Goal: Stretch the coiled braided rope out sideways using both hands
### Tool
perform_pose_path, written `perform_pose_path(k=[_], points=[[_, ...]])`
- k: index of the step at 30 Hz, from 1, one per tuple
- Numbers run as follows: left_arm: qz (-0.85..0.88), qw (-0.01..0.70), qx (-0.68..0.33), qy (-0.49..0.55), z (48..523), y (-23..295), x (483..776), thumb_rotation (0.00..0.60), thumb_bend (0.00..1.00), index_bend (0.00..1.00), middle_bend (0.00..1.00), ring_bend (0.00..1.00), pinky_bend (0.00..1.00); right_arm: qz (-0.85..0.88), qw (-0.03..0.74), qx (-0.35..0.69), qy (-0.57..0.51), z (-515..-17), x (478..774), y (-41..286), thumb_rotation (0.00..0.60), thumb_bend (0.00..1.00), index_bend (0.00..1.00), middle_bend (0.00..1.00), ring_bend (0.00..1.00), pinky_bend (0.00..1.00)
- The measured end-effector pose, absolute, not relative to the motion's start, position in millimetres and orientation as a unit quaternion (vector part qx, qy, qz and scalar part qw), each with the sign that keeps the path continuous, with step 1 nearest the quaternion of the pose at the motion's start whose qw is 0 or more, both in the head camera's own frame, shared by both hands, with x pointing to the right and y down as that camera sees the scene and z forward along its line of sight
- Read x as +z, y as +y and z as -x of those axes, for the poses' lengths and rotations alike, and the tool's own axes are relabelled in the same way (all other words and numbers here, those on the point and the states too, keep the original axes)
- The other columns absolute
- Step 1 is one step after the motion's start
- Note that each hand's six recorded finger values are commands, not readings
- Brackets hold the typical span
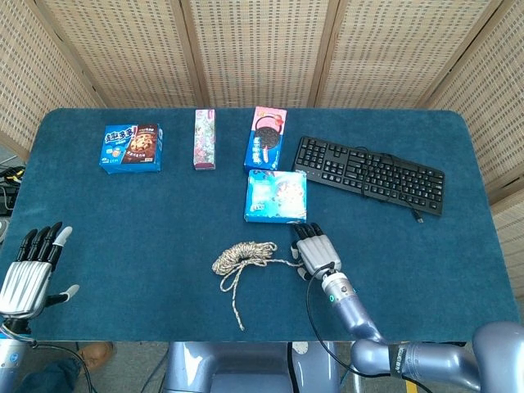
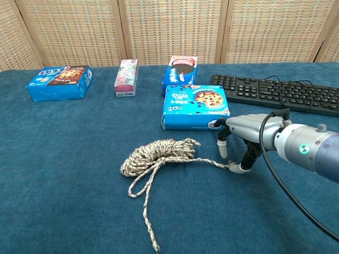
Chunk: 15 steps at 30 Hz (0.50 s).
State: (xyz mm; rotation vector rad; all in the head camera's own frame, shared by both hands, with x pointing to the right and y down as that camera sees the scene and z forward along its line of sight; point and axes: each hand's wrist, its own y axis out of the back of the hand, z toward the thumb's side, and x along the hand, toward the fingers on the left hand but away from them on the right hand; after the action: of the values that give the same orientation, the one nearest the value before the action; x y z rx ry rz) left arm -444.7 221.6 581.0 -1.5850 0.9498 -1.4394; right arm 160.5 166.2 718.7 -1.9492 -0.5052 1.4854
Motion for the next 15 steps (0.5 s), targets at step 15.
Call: perform_pose_path(k=[15], points=[[0.623, 0.389, -0.566, 0.375, 445, 221, 581, 0.6, 0.0, 0.0, 0.0, 0.0, 0.0, 0.742, 0.318, 0.56, -0.186, -148, 724, 174, 0.6, 0.33, 0.51, 0.0, 0.0, 0.0]])
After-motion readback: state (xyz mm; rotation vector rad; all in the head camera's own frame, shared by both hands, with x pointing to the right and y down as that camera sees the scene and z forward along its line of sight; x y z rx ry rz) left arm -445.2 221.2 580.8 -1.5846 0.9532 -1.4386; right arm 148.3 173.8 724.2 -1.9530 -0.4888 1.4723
